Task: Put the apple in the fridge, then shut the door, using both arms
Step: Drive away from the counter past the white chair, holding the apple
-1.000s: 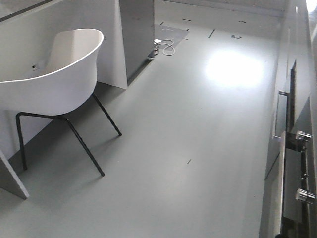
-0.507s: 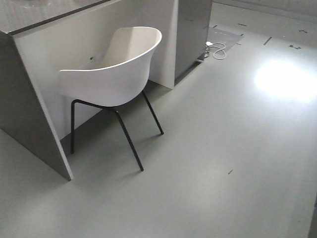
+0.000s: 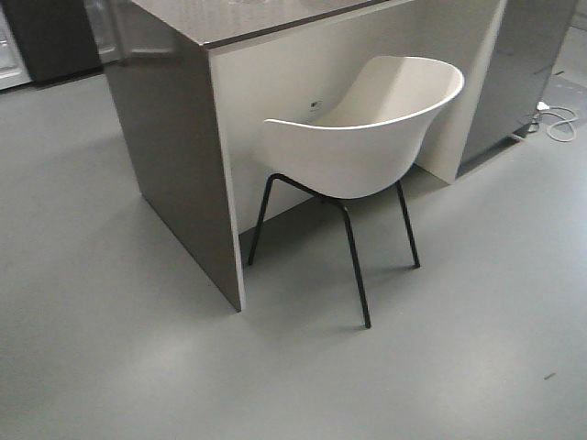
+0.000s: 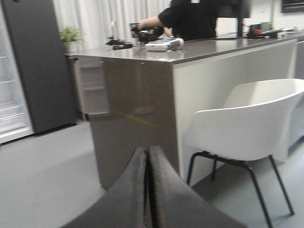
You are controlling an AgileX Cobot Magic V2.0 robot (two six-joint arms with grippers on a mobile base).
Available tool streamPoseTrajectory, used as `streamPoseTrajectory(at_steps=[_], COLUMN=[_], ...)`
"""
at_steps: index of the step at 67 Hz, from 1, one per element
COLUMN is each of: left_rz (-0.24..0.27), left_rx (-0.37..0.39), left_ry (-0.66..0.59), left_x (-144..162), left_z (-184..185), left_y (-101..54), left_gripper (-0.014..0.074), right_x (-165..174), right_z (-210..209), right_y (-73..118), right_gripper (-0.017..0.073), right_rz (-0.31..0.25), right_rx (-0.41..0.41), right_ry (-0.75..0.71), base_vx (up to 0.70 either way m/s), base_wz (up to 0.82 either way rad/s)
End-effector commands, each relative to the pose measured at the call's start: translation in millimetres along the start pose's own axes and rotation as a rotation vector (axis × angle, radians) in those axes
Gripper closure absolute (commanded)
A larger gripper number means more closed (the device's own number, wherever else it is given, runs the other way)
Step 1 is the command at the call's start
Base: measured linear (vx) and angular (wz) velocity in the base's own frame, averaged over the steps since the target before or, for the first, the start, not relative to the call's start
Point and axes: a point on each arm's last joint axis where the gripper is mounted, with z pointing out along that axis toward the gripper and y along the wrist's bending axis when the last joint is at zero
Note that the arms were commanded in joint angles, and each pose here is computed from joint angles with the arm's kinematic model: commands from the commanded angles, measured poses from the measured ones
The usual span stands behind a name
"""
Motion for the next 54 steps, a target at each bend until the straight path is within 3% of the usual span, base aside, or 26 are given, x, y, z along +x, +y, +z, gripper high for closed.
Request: streamPoseTrajectory(at_steps=[1,54], left_rz=[0.0,0.0], left_rx=[0.015,0.015], left_ry=[-0.101,-0.101], left_x=[-13.2,-13.2], left_z=[-2.2,-2.2], left_y=[-1.1,-1.1], left_gripper=[0.06,0.06], right_x=[-10.5,-10.5], right_z=[-4.3,-4.3], right_y=[0.7,0.7], right_gripper=[0.0447,0.0447], right_rz=[-0.001,-0.001], right_rx=[0.001,0.001], right_ry=[-0.075,-0.075], base_vx=[0.04,0.06], base_wz=[0.51,0.44])
